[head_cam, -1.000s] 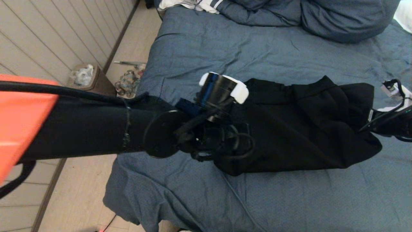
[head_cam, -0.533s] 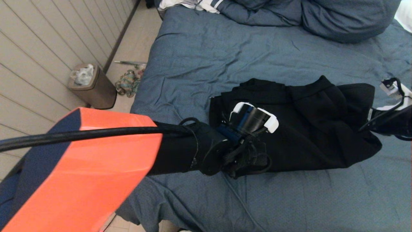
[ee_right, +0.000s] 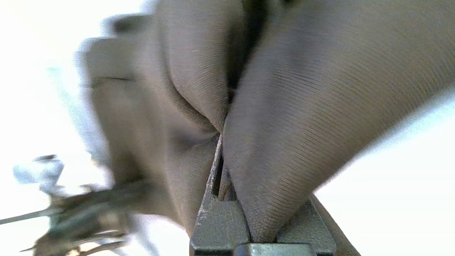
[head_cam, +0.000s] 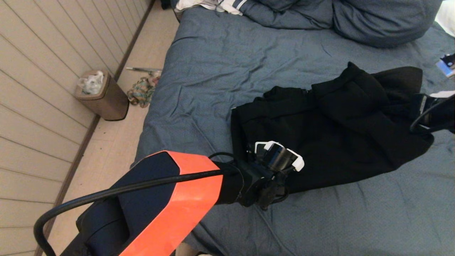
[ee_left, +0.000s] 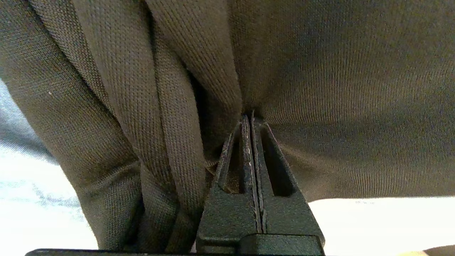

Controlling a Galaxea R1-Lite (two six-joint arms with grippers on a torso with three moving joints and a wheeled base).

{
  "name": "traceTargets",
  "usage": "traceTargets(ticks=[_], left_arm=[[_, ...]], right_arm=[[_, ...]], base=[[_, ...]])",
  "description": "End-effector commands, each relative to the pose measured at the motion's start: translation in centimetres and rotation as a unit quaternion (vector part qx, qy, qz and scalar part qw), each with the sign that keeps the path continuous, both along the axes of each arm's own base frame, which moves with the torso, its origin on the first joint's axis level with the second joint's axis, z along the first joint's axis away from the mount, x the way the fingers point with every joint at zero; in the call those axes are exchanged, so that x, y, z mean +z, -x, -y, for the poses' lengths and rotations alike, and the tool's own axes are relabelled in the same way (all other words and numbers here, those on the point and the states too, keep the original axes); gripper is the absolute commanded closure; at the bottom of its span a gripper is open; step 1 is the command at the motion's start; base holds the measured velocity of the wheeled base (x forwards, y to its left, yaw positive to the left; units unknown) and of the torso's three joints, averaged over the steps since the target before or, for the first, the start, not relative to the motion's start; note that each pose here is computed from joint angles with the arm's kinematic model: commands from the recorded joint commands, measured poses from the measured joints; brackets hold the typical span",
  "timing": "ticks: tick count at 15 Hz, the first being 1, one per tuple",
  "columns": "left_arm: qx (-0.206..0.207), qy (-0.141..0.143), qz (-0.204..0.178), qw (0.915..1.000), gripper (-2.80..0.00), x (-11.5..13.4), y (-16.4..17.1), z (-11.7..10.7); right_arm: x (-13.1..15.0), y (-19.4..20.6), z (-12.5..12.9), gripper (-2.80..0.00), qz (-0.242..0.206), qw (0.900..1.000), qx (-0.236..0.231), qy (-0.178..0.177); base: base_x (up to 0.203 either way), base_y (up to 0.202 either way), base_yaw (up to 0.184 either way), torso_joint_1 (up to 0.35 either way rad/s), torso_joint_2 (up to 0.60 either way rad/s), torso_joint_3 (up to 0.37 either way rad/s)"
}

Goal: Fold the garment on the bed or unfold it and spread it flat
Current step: Fold the black sweatshirt

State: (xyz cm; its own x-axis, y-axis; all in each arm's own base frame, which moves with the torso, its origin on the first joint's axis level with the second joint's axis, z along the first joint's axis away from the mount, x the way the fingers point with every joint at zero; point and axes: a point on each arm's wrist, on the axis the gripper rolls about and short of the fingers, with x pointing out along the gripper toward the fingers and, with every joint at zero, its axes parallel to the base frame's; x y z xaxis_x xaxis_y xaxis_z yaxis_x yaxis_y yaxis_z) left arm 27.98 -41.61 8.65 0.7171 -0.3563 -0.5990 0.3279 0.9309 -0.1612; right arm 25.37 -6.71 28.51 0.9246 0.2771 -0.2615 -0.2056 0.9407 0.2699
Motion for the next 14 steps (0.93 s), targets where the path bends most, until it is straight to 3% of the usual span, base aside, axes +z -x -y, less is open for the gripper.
traceTargets(ticks=[1,5,9,11,14], left_arm=[[0.009,0.005,0.004,0.9999,0.0,0.9,-0.2,-0.5],[0.037,0.08,0.069,0.9937,0.0,11.3,1.1,-4.3],[0.089,0.158,0.13,0.9747,0.0,21.0,1.9,-12.6],[0.107,0.171,0.135,0.9701,0.0,23.0,2.8,-17.3],[0.106,0.157,0.087,0.9781,0.0,20.9,5.1,-21.6]], right_arm=[[1.8,1.0,-2.3,0.0,0.028,0.999,0.036,-0.001],[1.7,-0.1,-6.5,0.0,0.02,0.994,0.104,-0.009],[1.0,-0.5,-9.4,0.0,0.006,0.989,0.145,-0.007],[0.4,-1.3,-11.8,0.0,-0.006,0.985,0.172,-0.001],[-1.4,-3.3,-16.3,0.0,-0.033,0.978,0.203,0.017]], base=[[0.0,0.0,0.0,0.0,0.0,0.0],[0.0,0.0,0.0,0.0,0.0,0.0],[0.0,0.0,0.0,0.0,0.0,0.0],[0.0,0.0,0.0,0.0,0.0,0.0],[0.0,0.0,0.0,0.0,0.0,0.0]])
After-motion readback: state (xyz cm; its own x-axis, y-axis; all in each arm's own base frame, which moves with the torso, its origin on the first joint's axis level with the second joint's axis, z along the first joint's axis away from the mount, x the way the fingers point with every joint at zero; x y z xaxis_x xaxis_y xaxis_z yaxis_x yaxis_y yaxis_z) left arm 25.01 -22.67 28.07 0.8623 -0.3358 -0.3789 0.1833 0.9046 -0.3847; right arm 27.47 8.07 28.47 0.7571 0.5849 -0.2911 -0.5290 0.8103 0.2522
